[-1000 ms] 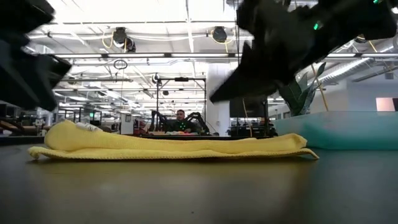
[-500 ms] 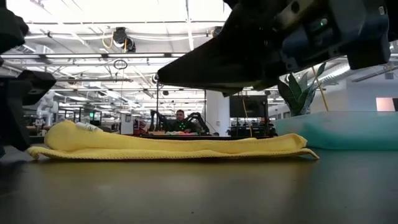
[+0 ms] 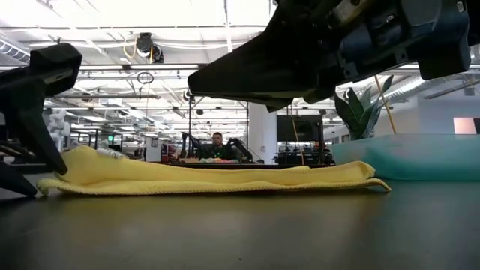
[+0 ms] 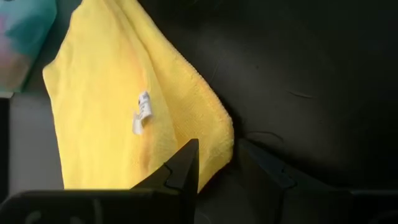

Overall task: Fold microfiber towels
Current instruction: Fold the yellow microfiber cloth

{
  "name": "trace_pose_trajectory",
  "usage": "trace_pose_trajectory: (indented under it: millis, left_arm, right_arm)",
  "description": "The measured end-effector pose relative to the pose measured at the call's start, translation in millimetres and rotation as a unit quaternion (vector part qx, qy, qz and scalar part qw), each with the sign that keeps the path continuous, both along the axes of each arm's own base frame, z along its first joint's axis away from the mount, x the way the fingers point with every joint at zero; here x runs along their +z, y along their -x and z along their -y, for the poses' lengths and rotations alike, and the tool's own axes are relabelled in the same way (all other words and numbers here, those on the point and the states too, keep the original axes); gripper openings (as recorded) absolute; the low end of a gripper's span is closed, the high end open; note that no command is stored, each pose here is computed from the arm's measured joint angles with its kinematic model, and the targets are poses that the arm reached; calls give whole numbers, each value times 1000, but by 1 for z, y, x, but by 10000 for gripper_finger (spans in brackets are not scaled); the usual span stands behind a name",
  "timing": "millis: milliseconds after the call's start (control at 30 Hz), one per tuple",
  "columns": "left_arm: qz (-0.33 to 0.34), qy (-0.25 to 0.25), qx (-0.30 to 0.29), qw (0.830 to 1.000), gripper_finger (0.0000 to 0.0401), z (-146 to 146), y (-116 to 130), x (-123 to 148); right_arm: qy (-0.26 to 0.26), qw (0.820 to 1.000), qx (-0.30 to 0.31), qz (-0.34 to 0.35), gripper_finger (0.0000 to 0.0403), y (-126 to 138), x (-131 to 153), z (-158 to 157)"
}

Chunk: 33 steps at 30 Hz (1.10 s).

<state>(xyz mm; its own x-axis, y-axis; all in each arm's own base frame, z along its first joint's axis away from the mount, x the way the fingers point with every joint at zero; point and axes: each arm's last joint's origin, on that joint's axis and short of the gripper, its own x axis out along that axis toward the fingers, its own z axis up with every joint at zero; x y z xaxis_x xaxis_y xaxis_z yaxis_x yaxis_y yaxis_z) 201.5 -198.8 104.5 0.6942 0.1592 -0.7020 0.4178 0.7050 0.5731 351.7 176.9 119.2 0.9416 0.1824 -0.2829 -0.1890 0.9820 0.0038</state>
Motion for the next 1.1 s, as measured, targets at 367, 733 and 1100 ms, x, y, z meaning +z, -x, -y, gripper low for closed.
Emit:
trace_pose_trajectory:
  millis: [367,733,1100]
  left_arm:
    - [13,-11,1,1000,113,-7,-12,1]
    - [94,28,127,987,113,-15,-15,7]
    - [146,89,206,963,113,-16,-16,9]
  right_arm:
    - [0,1000,0,0,11,0,0,0]
    - [0,1000,0,-1,11,0,0,0]
    - [1,1000,0,-4,11,0,-1,0]
